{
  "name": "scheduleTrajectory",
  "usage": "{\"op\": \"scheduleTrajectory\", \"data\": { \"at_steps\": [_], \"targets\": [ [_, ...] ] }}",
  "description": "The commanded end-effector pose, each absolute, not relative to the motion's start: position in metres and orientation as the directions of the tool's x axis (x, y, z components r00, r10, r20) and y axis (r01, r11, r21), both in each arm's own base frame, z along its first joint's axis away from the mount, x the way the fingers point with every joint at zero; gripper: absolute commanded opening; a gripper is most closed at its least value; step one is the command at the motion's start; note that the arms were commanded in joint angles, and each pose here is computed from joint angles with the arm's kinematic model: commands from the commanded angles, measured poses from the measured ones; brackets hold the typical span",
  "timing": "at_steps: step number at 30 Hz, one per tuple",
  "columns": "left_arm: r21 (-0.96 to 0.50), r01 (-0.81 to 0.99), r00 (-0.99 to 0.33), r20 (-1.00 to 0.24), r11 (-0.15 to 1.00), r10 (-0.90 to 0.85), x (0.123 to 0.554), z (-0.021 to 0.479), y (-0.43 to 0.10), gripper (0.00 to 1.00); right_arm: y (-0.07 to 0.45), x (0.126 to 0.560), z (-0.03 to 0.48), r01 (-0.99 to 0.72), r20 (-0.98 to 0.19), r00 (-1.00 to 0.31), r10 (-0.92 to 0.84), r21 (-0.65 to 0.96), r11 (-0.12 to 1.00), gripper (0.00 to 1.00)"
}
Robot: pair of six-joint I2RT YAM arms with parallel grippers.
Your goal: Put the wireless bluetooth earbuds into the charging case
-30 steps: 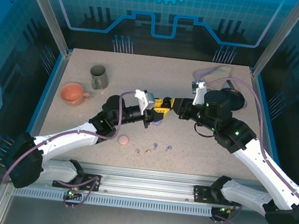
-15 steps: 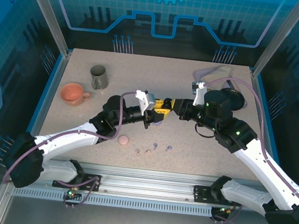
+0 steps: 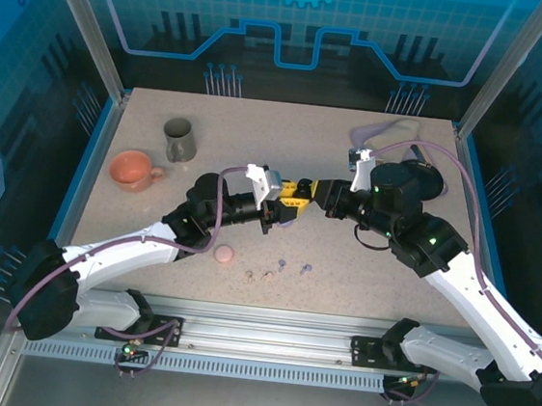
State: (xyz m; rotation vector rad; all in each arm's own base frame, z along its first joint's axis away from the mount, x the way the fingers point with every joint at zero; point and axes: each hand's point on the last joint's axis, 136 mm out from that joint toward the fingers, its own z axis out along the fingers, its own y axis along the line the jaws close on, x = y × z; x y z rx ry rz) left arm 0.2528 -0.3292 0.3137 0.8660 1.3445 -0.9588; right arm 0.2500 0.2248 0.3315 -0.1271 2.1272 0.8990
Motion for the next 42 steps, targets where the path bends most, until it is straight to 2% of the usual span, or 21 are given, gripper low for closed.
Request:
{"op": "scheduleTrajectory", "data": {
  "at_steps": [1, 20, 26, 42],
  "targets": [
    [0.023, 0.929, 0.068, -0.992, 0.370, -0.110, 0.250, 0.341, -0.333, 0.00, 0.232, 0.238, 0.335, -0.392, -0.687, -0.706, 0.174, 0.583, 0.711, 0.17],
    [0.027, 0.929, 0.072, -0.991, 0.368, -0.110, 0.250, 0.342, -0.333, 0.00, 0.240, 0.233, 0.322, -0.391, -0.645, -0.753, 0.127, 0.595, 0.702, 0.17],
    [0.027, 0.930, 0.071, -0.992, 0.368, -0.108, 0.249, 0.341, -0.333, 0.00, 0.226, 0.234, 0.332, -0.383, -0.670, -0.728, 0.145, 0.573, 0.725, 0.17],
    [0.053, 0.935, 0.097, -0.989, 0.351, -0.110, 0.244, 0.344, -0.334, 0.00, 0.226, 0.234, 0.317, -0.339, -0.616, -0.775, 0.140, 0.593, 0.730, 0.18]
  ]
}}
